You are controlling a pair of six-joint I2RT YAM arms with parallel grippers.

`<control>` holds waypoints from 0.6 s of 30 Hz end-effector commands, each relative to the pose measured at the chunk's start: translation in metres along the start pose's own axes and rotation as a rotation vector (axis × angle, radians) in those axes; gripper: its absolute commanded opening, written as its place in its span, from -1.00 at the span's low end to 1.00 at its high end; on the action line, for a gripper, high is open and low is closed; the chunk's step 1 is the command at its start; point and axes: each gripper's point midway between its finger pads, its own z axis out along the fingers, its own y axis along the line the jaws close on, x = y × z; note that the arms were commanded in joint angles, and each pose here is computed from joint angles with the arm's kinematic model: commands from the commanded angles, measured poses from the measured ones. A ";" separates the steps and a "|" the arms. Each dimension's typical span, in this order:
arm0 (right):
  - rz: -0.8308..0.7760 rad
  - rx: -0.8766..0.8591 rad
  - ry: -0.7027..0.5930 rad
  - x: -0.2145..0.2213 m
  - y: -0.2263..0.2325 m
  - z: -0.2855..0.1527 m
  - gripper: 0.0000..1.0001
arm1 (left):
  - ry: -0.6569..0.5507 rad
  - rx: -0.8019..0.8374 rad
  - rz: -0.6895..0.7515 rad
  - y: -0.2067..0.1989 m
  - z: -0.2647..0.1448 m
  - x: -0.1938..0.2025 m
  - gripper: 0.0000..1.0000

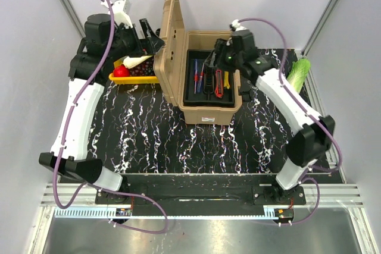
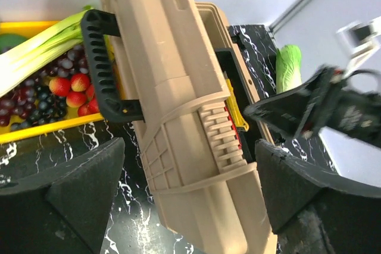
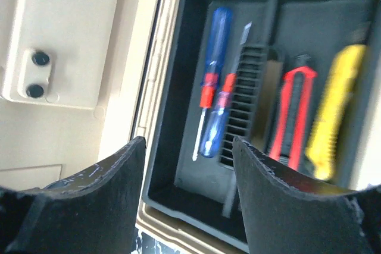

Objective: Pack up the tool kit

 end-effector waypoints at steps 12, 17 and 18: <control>0.172 0.254 -0.152 -0.024 -0.121 -0.066 0.30 | 0.049 0.321 0.130 -0.083 0.030 0.009 0.35; 0.243 0.291 -0.170 -0.017 -0.138 -0.071 0.31 | 0.070 0.381 0.125 -0.104 0.039 0.017 0.34; 0.253 0.293 -0.177 -0.017 -0.140 -0.072 0.31 | 0.076 0.387 0.120 -0.107 0.041 0.019 0.34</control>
